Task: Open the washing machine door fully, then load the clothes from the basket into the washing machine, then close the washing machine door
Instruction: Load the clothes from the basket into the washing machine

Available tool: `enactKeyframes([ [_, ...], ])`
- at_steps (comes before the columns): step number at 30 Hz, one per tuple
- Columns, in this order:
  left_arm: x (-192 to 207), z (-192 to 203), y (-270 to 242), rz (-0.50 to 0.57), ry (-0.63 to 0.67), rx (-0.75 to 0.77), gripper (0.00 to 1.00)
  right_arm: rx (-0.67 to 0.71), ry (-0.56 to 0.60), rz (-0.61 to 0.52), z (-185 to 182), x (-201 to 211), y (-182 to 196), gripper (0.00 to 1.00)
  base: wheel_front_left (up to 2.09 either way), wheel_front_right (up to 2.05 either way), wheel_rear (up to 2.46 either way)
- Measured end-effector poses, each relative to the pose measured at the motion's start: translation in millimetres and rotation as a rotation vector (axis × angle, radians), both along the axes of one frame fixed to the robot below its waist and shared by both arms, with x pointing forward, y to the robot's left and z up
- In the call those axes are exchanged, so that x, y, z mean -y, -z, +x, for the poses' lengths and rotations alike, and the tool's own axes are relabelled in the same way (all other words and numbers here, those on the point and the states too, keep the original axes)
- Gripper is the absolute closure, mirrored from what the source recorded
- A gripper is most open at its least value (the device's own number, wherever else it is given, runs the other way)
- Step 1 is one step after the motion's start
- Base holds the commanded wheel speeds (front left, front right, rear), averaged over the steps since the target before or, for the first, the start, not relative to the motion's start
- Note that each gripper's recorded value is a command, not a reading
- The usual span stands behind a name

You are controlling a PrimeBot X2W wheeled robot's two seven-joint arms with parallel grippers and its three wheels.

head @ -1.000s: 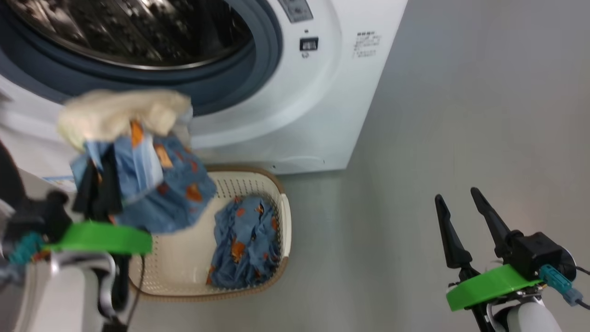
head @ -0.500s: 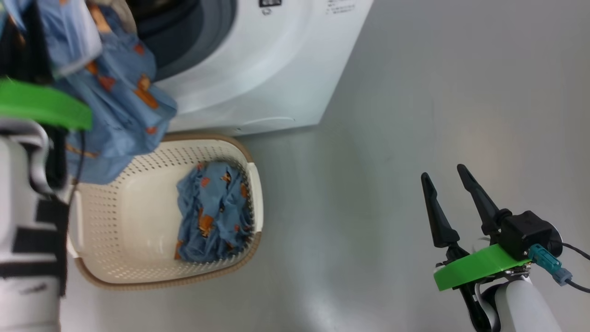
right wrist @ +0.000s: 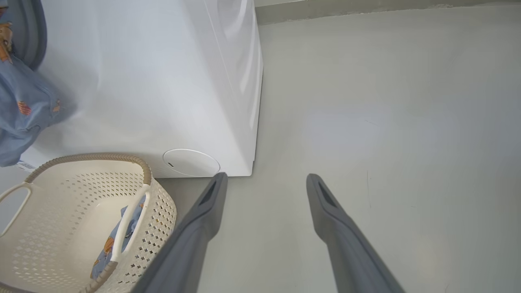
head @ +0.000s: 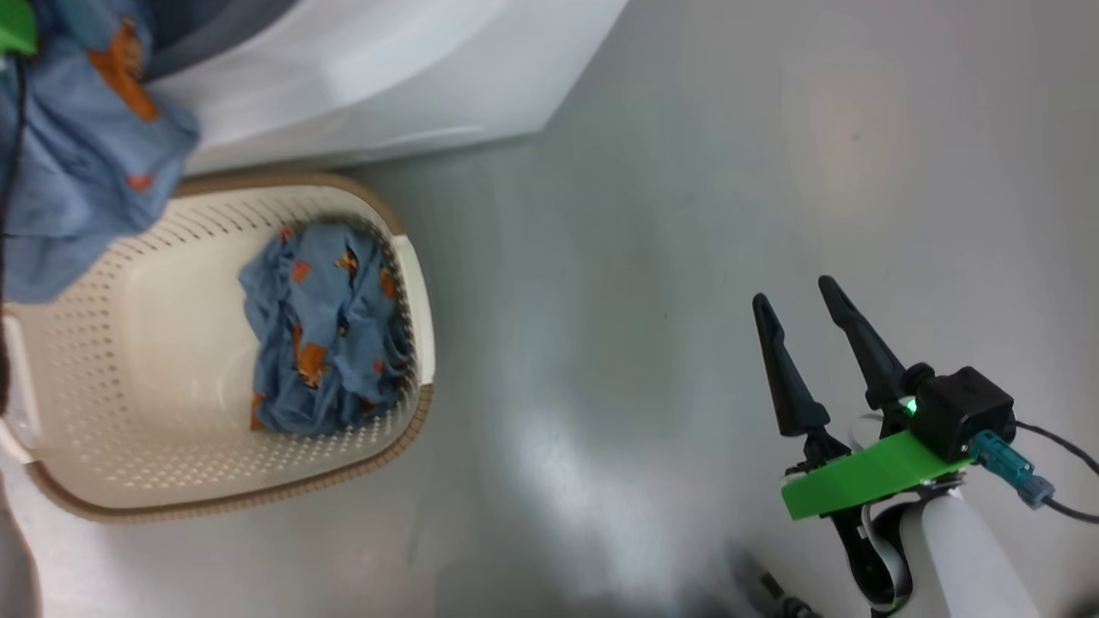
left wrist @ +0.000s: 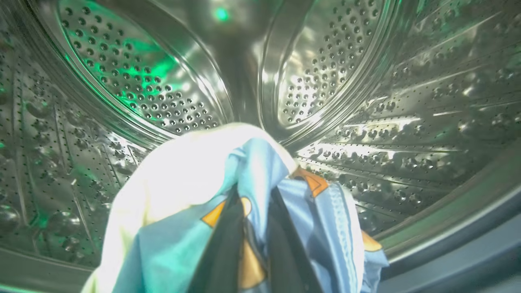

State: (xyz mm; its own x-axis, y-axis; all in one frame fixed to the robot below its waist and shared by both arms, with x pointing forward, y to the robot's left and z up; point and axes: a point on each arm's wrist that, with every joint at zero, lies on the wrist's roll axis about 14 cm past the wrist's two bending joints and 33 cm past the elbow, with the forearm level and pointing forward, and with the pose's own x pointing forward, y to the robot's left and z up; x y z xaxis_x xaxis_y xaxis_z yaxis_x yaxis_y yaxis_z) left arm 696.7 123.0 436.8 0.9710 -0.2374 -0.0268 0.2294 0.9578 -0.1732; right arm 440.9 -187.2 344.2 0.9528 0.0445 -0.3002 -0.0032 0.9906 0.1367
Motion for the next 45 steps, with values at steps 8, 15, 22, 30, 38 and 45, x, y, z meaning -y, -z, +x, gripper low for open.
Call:
enactKeyframes([
  [8, 8, 28, 51, 0.017, 0.016, -0.108, 1.00, -0.066, 0.011, 0.021, 1, 1, 31, 0.00, 0.00, 0.00, 0.00],
  [15, 14, 43, 67, 0.014, 0.018, -0.113, 1.00, -0.111, 0.016, 0.015, -5, 4, 47, 0.00, 0.00, 0.00, 0.00],
  [22, 19, 51, 51, 0.031, 0.025, 0.010, 1.00, -0.127, 0.007, 0.025, -8, -1, 52, 0.00, 0.00, 0.00, 0.00],
  [30, 37, 63, -39, 0.059, 0.073, 0.337, 1.00, -0.148, 0.010, 0.031, -12, -1, 58, 0.00, 0.00, 0.00, 0.00],
  [38, 25, 56, 2, 0.040, 0.030, 0.211, 0.00, -0.146, 0.003, 0.038, -12, -4, 57, 0.00, 0.00, 0.00, 0.00],
  [45, 16, 52, 11, 0.025, -0.003, 0.152, 0.00, -0.131, -0.006, 0.050, -7, -9, 54, 0.00, 0.00, 0.00, 0.00],
])
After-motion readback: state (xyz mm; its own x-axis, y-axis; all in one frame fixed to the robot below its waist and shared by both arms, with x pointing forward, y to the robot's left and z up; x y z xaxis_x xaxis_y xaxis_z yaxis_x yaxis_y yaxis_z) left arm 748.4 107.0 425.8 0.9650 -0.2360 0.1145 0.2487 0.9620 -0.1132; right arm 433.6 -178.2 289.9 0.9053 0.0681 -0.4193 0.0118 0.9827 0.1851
